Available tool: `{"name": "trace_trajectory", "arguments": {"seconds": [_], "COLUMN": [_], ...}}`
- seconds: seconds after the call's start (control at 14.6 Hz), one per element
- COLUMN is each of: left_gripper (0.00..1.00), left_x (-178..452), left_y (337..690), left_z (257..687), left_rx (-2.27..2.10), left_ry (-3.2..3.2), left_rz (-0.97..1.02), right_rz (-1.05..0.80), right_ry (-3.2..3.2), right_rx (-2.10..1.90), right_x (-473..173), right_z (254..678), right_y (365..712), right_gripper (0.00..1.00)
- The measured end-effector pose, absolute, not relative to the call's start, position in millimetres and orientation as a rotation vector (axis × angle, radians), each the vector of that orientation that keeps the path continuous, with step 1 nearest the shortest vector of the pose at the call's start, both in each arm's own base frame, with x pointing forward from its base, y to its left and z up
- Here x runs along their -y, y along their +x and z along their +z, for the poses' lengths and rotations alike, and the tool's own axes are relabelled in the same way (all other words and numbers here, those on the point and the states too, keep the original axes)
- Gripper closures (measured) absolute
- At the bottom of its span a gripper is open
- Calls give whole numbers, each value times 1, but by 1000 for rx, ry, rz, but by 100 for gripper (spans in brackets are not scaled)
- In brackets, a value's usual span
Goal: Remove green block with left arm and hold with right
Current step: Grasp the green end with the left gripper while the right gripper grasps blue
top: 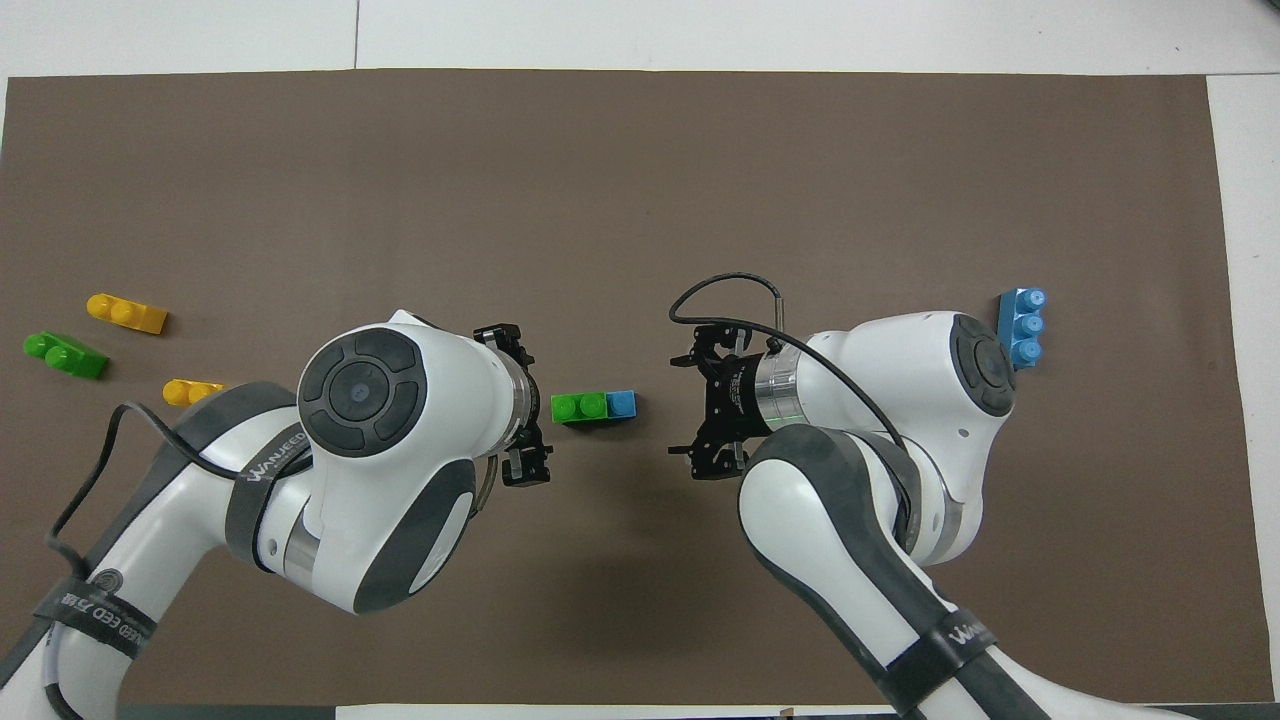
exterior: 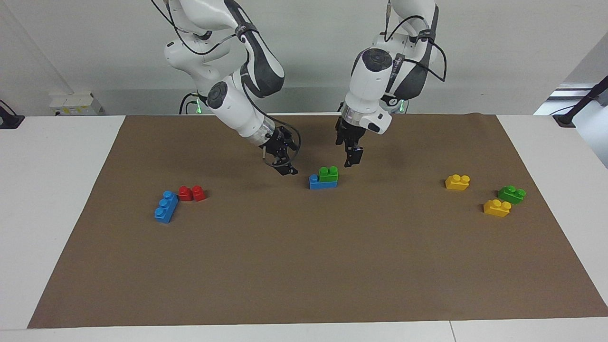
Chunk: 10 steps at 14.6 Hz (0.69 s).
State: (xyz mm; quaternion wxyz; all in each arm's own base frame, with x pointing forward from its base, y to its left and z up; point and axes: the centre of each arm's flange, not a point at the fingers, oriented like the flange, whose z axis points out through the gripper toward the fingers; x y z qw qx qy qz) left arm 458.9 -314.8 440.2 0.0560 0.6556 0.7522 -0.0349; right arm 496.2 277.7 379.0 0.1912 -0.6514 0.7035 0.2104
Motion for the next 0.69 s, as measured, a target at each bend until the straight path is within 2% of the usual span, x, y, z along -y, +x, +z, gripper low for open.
{"name": "trace_trajectory", "arguments": {"seconds": [0.69], "left_gripper": [0], "left_x": [322], "left_y": [474], "left_z": [401], "left_rx": [-2324], "left_ry": [1923], "left_rz": [-116], "right_rz": [545], "right_ry": [-1827], "right_rx": [-1953], "right_x": [-299], "right_z": [330], "right_y": [490], "right_gripper": [0]}}
